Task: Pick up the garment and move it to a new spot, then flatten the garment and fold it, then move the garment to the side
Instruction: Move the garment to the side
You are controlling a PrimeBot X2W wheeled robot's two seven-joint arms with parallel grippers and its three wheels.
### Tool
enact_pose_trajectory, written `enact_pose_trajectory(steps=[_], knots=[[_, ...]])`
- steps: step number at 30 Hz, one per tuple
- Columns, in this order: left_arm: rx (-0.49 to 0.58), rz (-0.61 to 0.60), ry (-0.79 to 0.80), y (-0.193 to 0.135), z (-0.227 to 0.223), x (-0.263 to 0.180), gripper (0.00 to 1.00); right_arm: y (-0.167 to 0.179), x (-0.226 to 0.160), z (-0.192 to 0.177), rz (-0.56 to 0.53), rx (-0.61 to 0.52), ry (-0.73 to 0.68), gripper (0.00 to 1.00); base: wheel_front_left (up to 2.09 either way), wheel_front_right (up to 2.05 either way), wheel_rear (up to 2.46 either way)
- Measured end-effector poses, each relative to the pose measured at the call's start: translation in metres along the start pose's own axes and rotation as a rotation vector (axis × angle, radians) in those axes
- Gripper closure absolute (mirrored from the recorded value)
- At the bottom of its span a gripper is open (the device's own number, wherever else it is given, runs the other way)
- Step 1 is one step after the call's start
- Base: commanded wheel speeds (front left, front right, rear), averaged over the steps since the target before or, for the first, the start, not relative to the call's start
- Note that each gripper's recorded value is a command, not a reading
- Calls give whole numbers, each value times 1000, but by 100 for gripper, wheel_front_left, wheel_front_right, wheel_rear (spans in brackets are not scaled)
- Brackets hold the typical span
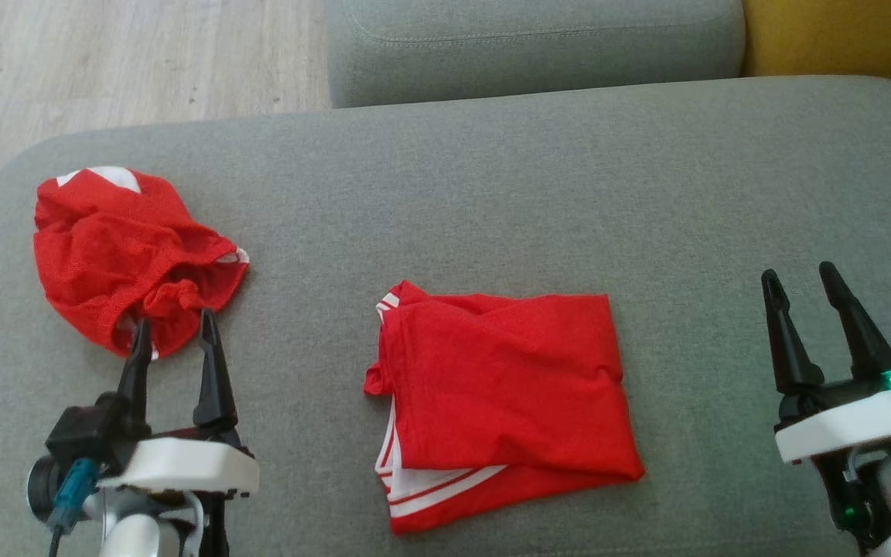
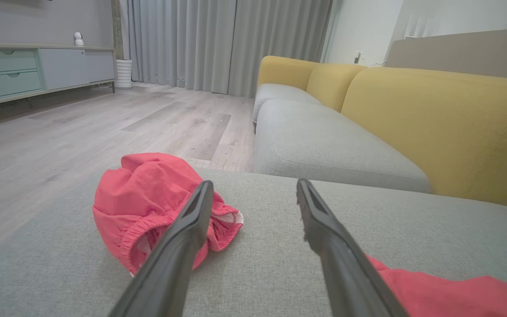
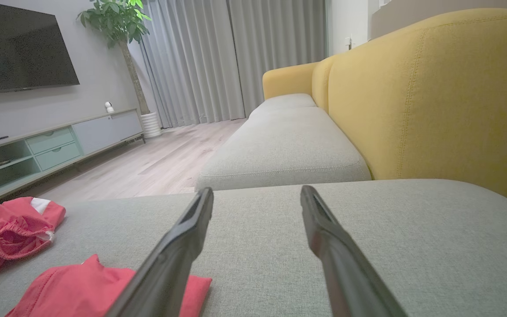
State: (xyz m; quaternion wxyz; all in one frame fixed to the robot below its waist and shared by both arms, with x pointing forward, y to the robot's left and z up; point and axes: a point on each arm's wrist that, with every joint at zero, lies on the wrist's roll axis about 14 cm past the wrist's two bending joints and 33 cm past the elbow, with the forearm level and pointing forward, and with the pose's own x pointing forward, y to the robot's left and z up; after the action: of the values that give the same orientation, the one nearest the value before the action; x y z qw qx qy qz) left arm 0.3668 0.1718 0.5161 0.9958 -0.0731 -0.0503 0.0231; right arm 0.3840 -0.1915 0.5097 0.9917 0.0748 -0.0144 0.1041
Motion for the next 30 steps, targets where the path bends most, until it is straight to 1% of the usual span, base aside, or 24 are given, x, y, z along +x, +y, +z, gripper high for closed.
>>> enact_pose_trajectory(steps=[5, 9, 13, 15, 17, 21, 24, 30], knots=[[2, 3, -6, 1, 2, -1, 0, 3, 0, -3, 11, -1, 8, 0, 0, 0, 0], [2, 10, -7, 3, 3, -3, 0, 16, 4, -11, 49, 5, 40, 0, 0, 0, 0], [3, 21, -5, 7, 2, -7, 0, 30, 21, -32, 89, 33, 174, 0, 0, 0, 0], [2, 29, -2, 9, 2, -10, 0, 38, 31, -47, 115, 33, 275, 0, 0, 0, 0], [3, 46, 2, 13, 1, -14, 0, 47, 37, -65, 127, 57, 387, 0, 0, 0, 0], [6, 94, 4, 28, 1, -22, 0, 62, 24, -117, 132, 115, 647, 0, 0, 0, 0], [1, 127, 1, 38, 3, -28, 0, 64, 10, -144, 112, 158, 793, 0, 0, 0, 0], [6, 160, 1, 48, 4, -34, 0, 82, 5, -158, 130, 247, 916, 0, 0, 0, 0]])
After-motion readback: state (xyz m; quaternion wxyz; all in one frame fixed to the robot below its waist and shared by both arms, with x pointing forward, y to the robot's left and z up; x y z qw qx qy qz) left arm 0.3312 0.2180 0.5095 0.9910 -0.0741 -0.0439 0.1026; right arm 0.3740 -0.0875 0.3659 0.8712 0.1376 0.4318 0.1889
